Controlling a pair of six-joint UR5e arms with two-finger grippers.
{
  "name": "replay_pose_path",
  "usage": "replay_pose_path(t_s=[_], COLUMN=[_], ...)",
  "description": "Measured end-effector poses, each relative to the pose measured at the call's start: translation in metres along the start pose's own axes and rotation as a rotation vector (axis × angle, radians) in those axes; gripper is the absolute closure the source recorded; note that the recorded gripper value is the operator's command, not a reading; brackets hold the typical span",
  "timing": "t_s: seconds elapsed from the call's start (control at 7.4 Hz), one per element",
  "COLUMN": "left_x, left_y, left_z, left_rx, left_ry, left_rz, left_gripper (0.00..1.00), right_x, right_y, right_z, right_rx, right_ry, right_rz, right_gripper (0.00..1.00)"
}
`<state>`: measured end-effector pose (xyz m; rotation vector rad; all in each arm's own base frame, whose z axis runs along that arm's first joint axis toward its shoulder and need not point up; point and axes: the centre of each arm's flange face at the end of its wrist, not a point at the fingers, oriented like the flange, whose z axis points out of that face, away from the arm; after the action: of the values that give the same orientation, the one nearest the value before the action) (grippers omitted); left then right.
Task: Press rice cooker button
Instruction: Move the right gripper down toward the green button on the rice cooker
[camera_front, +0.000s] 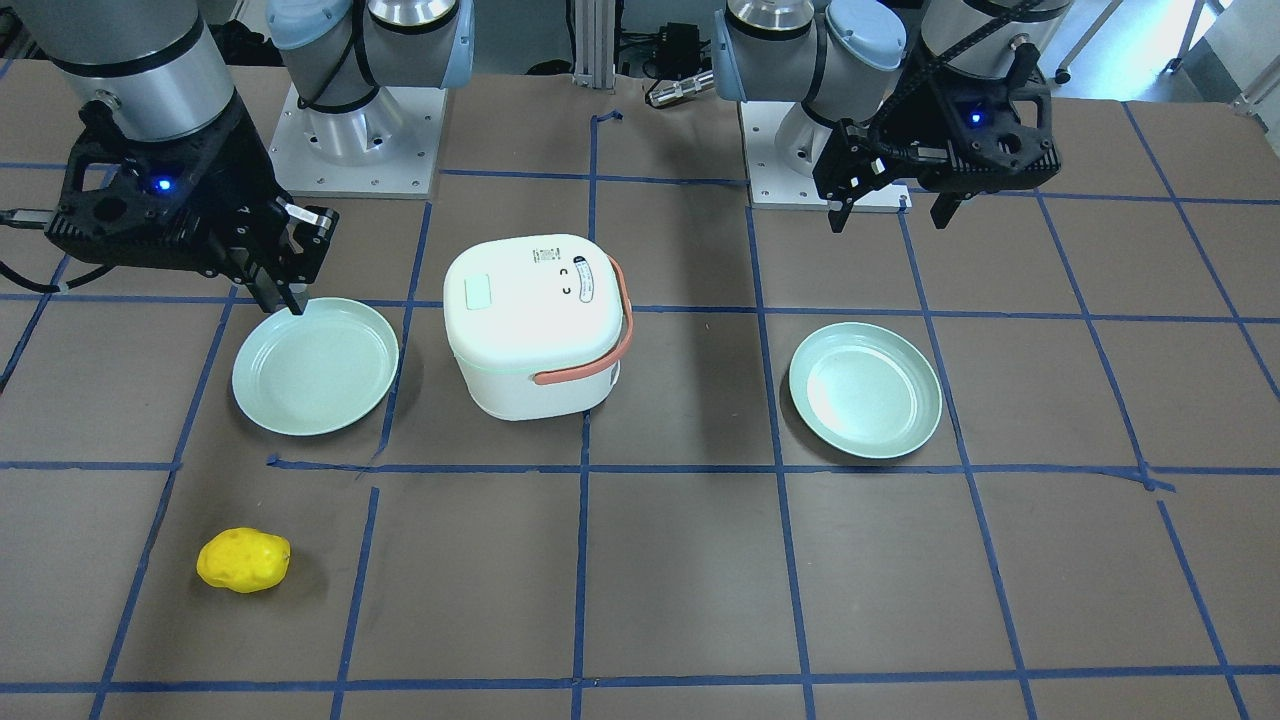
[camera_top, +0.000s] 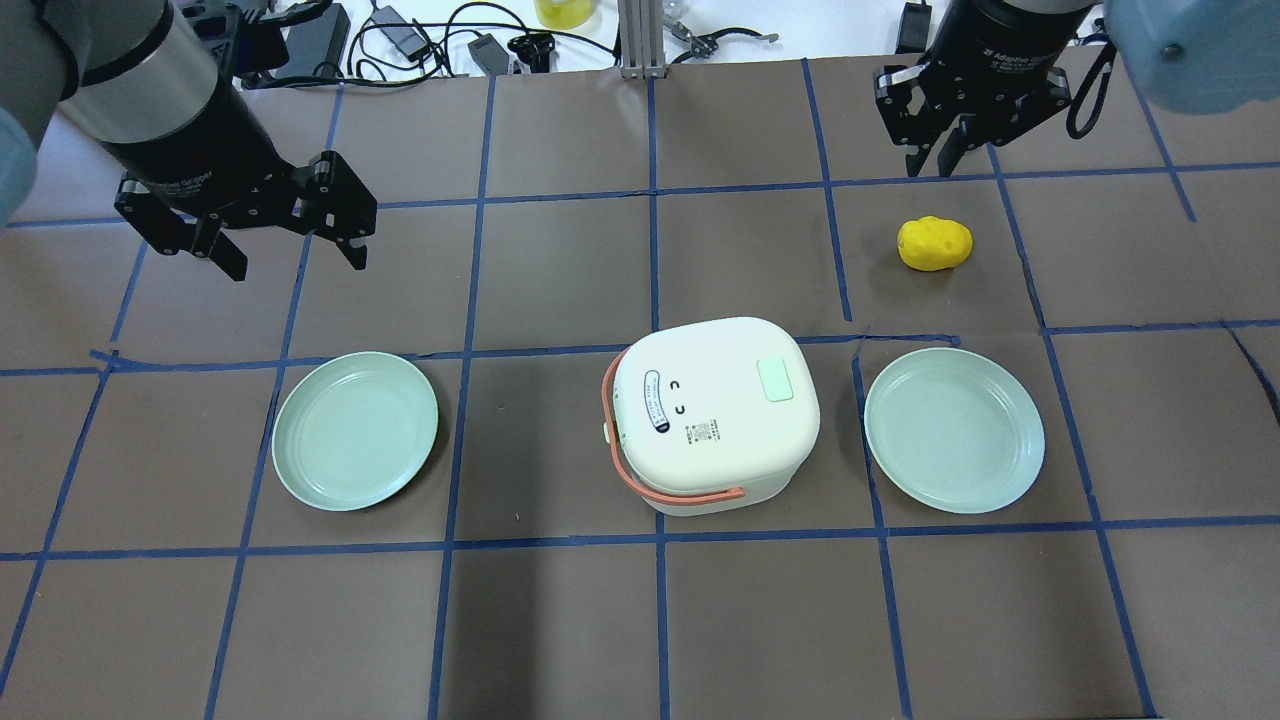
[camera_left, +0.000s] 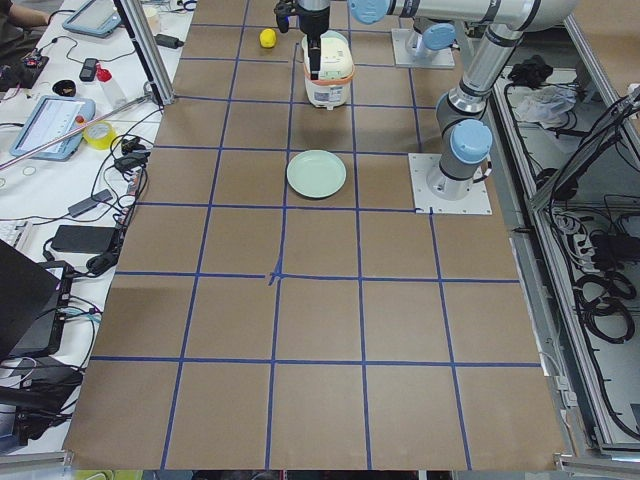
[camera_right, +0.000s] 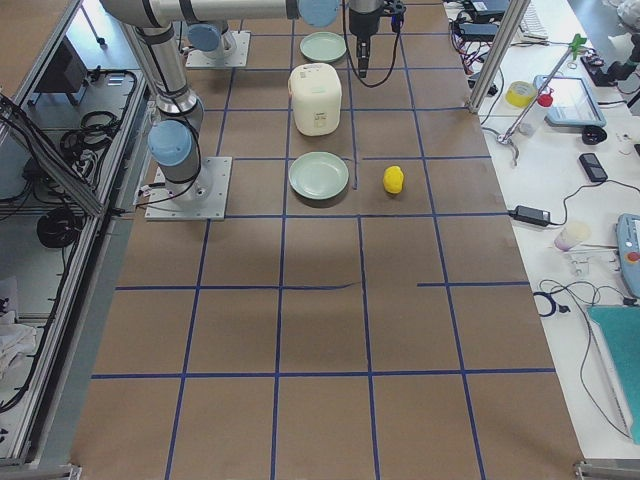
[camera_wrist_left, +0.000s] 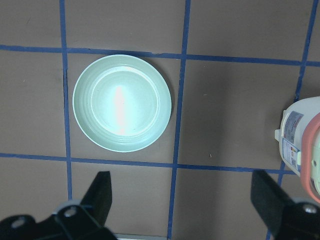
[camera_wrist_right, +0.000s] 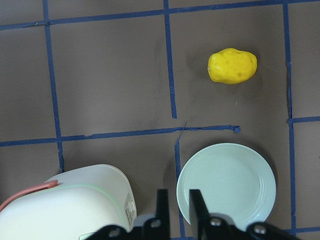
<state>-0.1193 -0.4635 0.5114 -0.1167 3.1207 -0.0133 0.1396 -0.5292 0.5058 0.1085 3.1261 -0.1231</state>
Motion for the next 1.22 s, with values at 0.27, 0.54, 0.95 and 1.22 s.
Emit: replay_pose_path(t_s=[0.27,0.54,0.95,1.22], left_x=[0.000,0.000,0.000,0.000], left_y=[0.000,0.000,0.000,0.000], left_z=[0.000,0.000,0.000,0.000], left_rx=[0.000,0.000,0.000,0.000], left_ry=[0.000,0.000,0.000,0.000], left_rz=[0.000,0.000,-0.001,-0.001], left_gripper=[0.00,0.00,0.00,0.00], right_x=[-0.009,-0.045,-0.088,-0.100], right_y=[0.006,0.028,0.066,0.085], right_z=[0.008,0.038,0.090,0.117], right_rx=[-0.018,-0.071,-0.159,-0.201], right_ry=[-0.002,0.000,-0.036,-0.049], right_rz=[-0.006,-0.026,-0.061,-0.084], right_gripper=[0.91,0.93,0.93,0.93])
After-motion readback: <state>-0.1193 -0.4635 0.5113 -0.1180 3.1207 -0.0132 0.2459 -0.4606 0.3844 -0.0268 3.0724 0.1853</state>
